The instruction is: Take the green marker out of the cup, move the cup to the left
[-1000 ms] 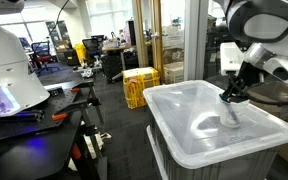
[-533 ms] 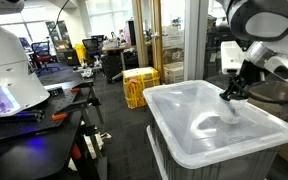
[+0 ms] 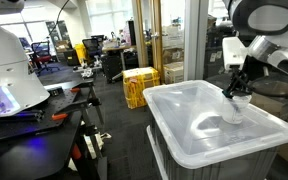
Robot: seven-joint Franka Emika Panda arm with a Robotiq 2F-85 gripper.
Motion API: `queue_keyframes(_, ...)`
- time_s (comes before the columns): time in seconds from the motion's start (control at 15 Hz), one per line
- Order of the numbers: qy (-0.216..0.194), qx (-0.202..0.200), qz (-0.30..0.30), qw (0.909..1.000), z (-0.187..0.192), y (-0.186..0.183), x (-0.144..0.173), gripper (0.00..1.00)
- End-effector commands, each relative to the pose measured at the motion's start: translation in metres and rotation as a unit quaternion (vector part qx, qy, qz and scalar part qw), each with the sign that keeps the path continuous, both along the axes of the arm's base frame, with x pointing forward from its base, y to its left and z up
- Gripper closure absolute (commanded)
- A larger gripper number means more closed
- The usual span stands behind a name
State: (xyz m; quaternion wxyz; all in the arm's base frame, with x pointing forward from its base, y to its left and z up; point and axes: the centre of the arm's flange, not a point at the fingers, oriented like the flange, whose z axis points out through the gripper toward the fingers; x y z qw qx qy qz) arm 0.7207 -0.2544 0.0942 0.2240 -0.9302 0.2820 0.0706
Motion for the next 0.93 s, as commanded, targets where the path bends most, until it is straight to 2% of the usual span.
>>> queue_keyframes(0.0, 0.005, -0.001, -0.003, 1.0, 0.029, 0.011, -0.01, 0.95)
queue_keyframes(0.33, 0.0, -0.003, 0.006, 1.0, 0.052, 0.021, -0.018, 0.95)
queue_keyframes(0.6, 0.012, 0.001, 0.018, 0.9998, 0.067, 0.034, -0.027, 0.95)
queue_keyframes(0.87, 0.026, -0.014, 0.02, 0.9994, 0.083, 0.059, -0.047, 0.95)
